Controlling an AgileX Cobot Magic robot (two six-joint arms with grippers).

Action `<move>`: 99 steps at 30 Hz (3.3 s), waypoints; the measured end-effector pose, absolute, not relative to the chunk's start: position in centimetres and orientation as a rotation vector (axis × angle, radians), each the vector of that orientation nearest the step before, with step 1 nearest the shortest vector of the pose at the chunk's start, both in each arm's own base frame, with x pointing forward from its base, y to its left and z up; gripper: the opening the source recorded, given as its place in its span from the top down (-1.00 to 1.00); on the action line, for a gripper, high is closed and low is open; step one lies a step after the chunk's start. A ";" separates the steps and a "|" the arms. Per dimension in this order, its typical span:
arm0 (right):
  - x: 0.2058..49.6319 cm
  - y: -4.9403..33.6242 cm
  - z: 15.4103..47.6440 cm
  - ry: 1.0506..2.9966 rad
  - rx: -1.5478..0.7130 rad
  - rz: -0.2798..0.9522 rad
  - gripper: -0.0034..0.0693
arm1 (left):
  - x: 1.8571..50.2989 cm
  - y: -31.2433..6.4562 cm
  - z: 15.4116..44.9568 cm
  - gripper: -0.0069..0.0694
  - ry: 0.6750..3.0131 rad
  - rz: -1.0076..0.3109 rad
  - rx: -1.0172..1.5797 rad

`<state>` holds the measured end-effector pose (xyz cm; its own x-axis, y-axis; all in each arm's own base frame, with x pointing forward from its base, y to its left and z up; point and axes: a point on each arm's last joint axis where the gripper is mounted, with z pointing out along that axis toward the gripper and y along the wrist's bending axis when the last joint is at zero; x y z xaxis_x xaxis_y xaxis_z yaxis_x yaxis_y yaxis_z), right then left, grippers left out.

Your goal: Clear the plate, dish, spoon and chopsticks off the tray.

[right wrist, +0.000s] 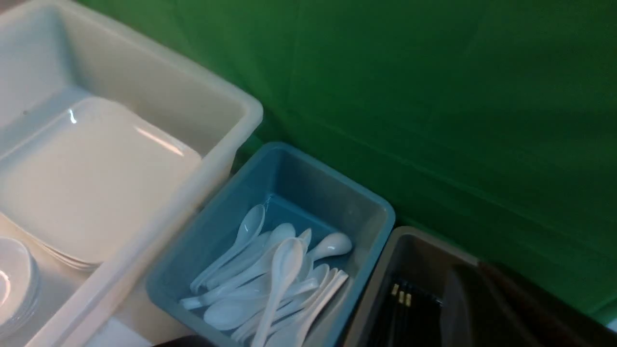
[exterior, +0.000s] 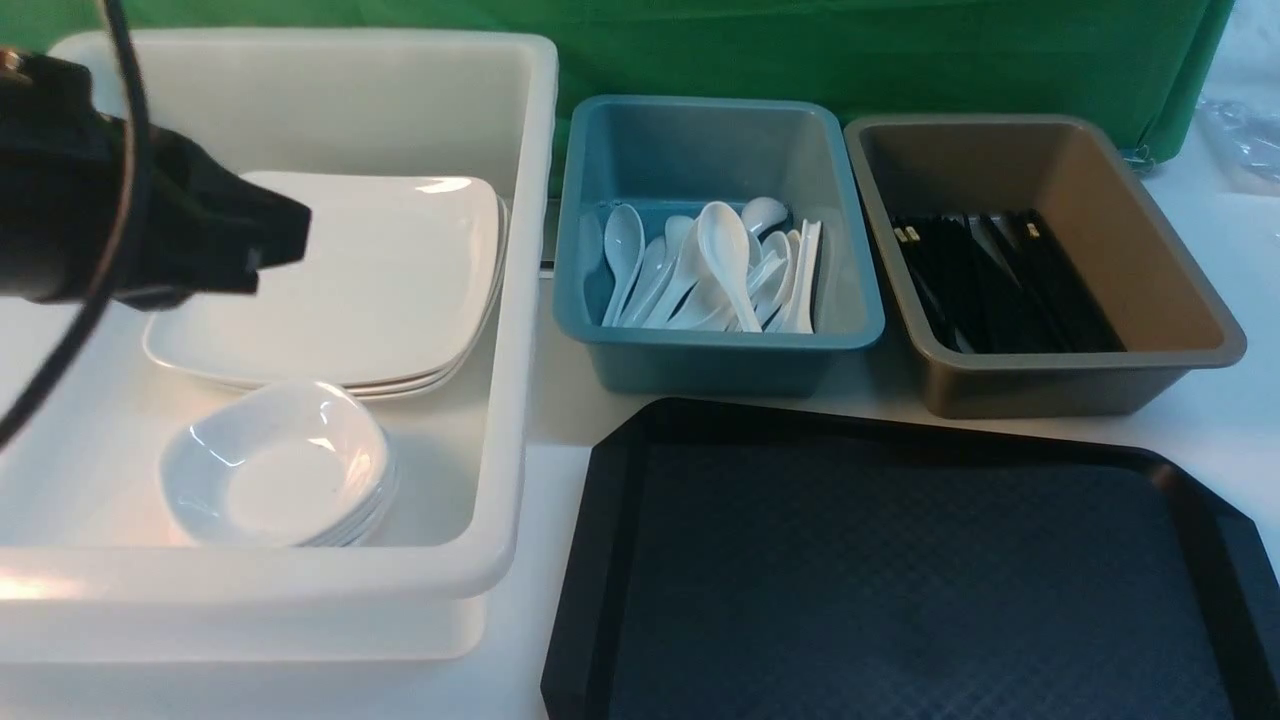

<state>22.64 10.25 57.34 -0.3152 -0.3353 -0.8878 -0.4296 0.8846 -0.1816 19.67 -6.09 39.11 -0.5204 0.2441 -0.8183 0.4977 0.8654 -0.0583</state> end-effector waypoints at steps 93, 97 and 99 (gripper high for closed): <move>-1.1 -0.8 36.7 1.152 -0.209 0.436 0.32 | 5.6 -0.1 19.5 0.78 1.667 0.024 0.026; -1.1 -0.8 36.7 1.152 -0.209 0.436 0.31 | 5.6 -0.1 19.3 0.78 1.691 0.021 0.040; -1.1 -0.8 36.7 1.152 -0.209 0.436 0.31 | 5.6 -0.1 19.3 0.78 1.698 0.021 0.042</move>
